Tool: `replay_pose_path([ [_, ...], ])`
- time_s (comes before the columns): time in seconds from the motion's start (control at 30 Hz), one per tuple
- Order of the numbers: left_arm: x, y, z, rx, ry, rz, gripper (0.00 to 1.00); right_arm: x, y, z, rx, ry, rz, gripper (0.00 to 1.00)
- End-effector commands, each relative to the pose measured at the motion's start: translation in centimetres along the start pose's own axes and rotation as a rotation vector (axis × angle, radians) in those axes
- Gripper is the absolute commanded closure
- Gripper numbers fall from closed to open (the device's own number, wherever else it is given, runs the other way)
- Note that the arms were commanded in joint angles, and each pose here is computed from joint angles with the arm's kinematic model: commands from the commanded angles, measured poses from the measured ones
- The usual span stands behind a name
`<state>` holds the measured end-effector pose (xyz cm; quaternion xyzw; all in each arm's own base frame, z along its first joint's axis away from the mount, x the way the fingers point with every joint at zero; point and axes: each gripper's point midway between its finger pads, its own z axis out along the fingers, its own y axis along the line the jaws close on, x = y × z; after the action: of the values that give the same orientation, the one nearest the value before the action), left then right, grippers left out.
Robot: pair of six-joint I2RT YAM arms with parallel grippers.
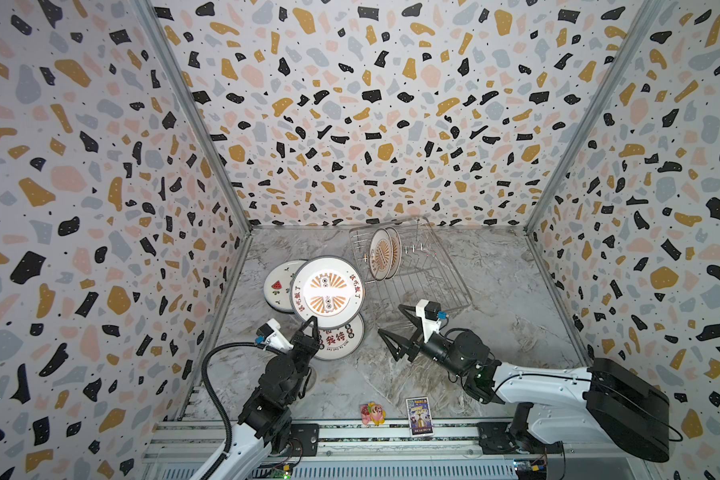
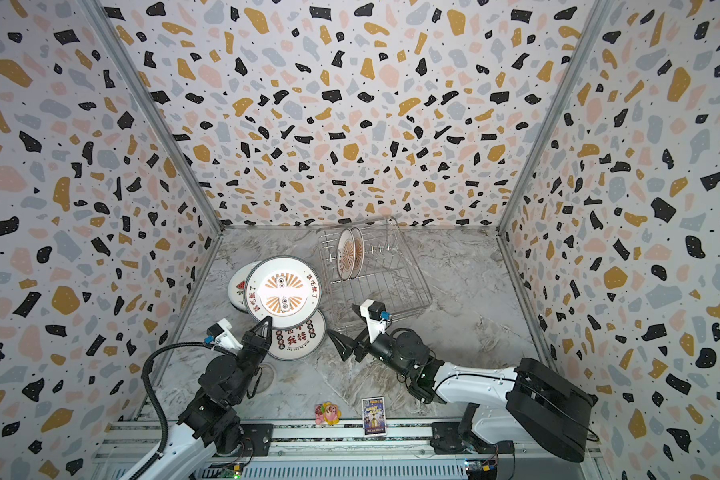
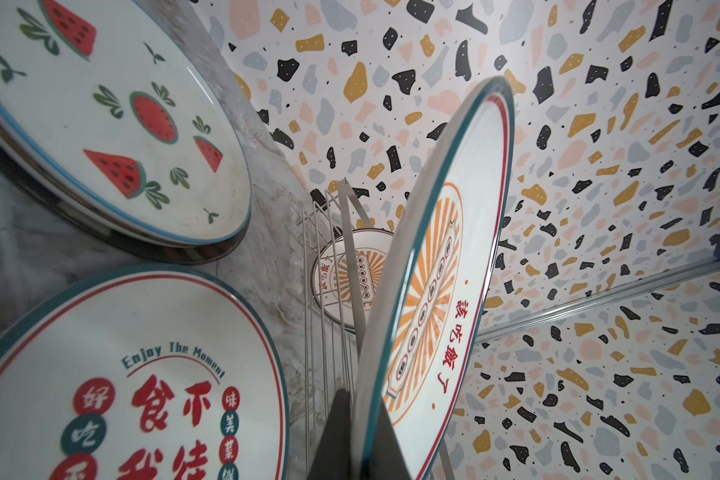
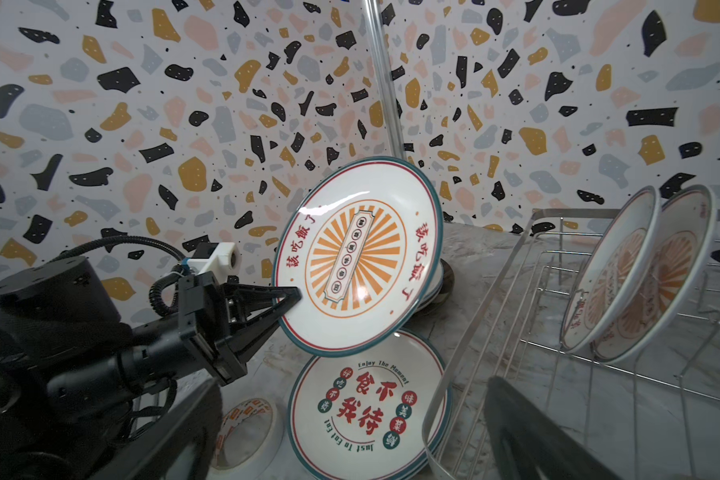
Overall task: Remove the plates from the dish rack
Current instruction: 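Lower the sunburst plate onto the red-text stack with left while right draws back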
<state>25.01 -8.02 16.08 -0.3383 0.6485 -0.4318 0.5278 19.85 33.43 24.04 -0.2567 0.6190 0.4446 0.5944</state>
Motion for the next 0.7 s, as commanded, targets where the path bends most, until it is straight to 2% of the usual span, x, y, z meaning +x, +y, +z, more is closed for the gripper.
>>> replay_pose_path([
  [0.0,-0.2,0.8,-0.1,-0.015,-0.023,-0.092,1.00,-0.9,1.5,0.5,-0.073,-0.025,-0.012,0.01],
  [0.43,2.6,5.6,-0.1,-0.263,0.090,-0.181,1.00,0.5,1.0,2.4,-0.044,0.039,-0.010,0.01],
  [0.57,3.7,6.2,0.0,-0.260,0.131,-0.216,1.00,0.7,1.0,2.8,-0.047,0.046,-0.004,0.01],
  [0.67,3.9,6.9,-0.3,-0.316,0.144,-0.204,1.00,0.8,0.9,3.1,-0.045,0.049,-0.001,0.01],
])
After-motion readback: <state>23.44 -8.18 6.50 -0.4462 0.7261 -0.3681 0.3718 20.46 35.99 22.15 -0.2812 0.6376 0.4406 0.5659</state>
